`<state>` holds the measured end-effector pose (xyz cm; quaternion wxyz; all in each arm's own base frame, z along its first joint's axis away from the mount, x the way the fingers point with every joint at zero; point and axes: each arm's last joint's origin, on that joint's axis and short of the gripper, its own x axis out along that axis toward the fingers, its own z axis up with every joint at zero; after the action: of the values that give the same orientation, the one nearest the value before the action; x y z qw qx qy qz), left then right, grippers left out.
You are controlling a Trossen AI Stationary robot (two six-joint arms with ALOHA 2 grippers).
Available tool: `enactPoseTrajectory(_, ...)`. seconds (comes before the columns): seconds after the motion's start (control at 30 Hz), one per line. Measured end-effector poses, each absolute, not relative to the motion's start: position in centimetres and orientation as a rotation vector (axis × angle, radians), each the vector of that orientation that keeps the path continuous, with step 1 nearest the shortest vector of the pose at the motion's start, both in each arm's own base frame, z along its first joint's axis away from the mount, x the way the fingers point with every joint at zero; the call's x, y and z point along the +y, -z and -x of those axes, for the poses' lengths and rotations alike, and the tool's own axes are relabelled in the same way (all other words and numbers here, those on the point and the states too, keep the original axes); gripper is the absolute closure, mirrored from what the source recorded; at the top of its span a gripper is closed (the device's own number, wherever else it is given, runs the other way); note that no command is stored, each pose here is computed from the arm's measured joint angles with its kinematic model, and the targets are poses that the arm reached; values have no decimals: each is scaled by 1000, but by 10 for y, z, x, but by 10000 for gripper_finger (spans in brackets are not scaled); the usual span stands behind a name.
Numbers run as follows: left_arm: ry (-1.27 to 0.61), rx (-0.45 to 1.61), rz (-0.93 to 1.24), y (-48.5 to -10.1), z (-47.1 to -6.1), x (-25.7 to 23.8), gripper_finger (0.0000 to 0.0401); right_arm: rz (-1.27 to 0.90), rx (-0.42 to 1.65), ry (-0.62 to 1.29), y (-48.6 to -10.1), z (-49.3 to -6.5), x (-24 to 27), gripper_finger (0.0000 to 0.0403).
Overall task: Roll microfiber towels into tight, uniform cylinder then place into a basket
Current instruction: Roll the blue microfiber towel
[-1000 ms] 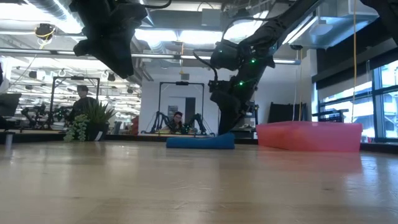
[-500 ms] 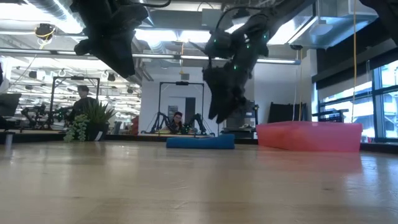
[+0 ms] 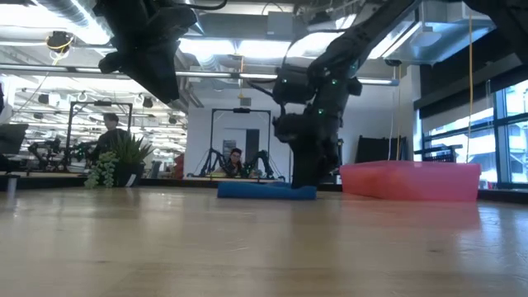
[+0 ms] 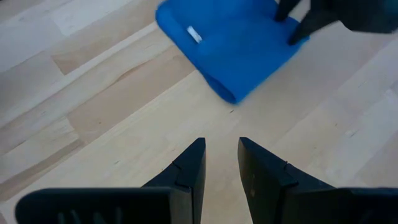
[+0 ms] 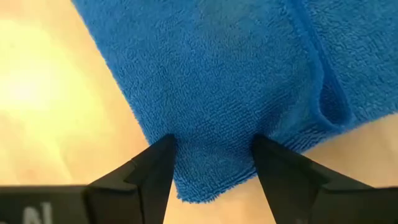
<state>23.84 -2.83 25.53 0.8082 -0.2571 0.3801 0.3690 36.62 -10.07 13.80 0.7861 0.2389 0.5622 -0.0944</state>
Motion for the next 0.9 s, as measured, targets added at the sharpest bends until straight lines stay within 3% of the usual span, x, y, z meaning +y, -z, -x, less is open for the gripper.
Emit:
enactPoseTrajectory(0.37, -782, 820, 555, -255, -238, -29, 316, -451, 1236, 48, -144, -378, -55, 185)
enactPoseTrajectory(0.63, -780, 822, 550, -255, -238, -29, 316, -412, 1255, 33, -193, -382, -60, 185)
enactPoseTrajectory(0.9, -732, 862, 512, -255, -239, -26, 316, -240, 1266, 8, -241, -378, -57, 185)
